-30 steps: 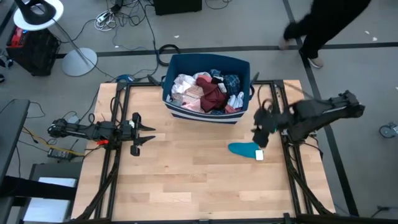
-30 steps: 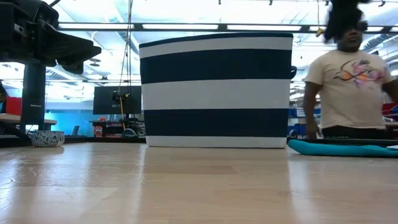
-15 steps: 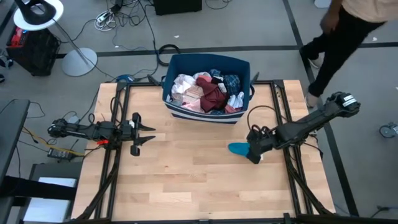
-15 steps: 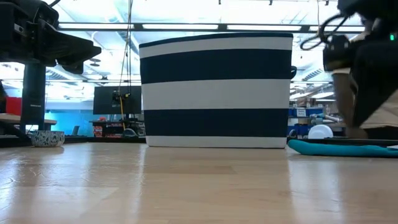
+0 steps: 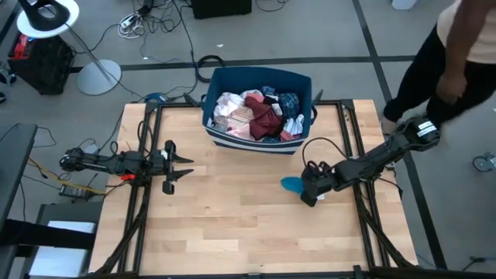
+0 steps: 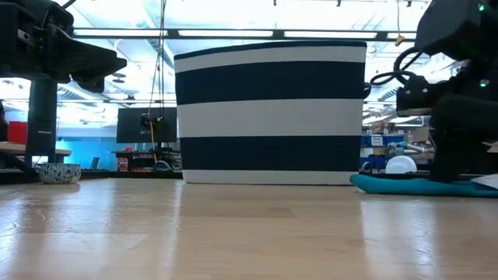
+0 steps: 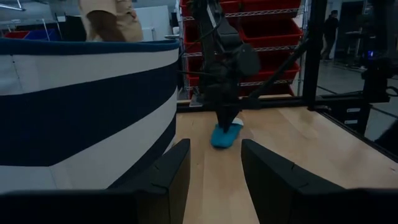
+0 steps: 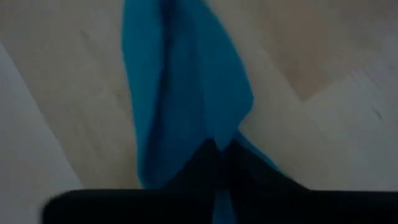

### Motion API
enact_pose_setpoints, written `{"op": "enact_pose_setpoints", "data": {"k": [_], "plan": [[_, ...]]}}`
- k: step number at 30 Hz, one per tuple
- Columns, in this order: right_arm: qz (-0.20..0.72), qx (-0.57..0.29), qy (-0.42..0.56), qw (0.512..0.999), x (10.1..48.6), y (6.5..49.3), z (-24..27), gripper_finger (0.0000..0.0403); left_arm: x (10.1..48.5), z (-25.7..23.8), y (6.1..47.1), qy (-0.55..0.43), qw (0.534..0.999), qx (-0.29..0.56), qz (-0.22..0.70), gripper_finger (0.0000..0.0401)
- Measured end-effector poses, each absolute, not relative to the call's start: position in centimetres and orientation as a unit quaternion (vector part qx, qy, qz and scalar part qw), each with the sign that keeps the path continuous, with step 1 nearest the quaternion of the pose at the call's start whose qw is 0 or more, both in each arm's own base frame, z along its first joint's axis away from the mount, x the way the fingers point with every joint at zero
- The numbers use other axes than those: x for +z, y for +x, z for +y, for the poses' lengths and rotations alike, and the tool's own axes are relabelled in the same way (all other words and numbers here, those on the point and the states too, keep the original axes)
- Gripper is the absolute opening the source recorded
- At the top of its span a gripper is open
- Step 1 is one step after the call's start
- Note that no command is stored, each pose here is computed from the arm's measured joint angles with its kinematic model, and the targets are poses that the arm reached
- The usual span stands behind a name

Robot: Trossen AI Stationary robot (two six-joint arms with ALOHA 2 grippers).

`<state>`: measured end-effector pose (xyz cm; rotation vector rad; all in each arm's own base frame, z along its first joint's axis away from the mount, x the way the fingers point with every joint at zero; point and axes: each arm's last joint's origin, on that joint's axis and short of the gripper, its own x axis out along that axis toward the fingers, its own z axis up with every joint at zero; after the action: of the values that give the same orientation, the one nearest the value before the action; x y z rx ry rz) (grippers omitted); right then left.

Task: Sort clothes
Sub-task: Put the blue sock into the blue bin

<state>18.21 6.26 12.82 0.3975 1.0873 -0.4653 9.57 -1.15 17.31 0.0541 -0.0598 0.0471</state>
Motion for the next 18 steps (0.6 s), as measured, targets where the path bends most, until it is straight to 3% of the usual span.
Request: {"op": "enact_pose_setpoints", "data": {"k": [2,9,18], "plan": [[0.525,-0.204,0.167,0.809,13.6,18.3,6.3,0.0017,17.3,-1.2,9.6,0.027,0.999,0.024,-0.030,0.0150],[0.497,-0.195,0.129,0.836,21.7,19.5,6.4,0.0006,17.3,-1.2,9.6,0.027,0.999,0.024,-0.030,0.0150],[0.297,-0.179,0.013,0.938,37.0,21.0,3.8,0.0003,17.3,-1.1,9.6,0.027,0.999,0.024,-0.030,0.0150]]}}
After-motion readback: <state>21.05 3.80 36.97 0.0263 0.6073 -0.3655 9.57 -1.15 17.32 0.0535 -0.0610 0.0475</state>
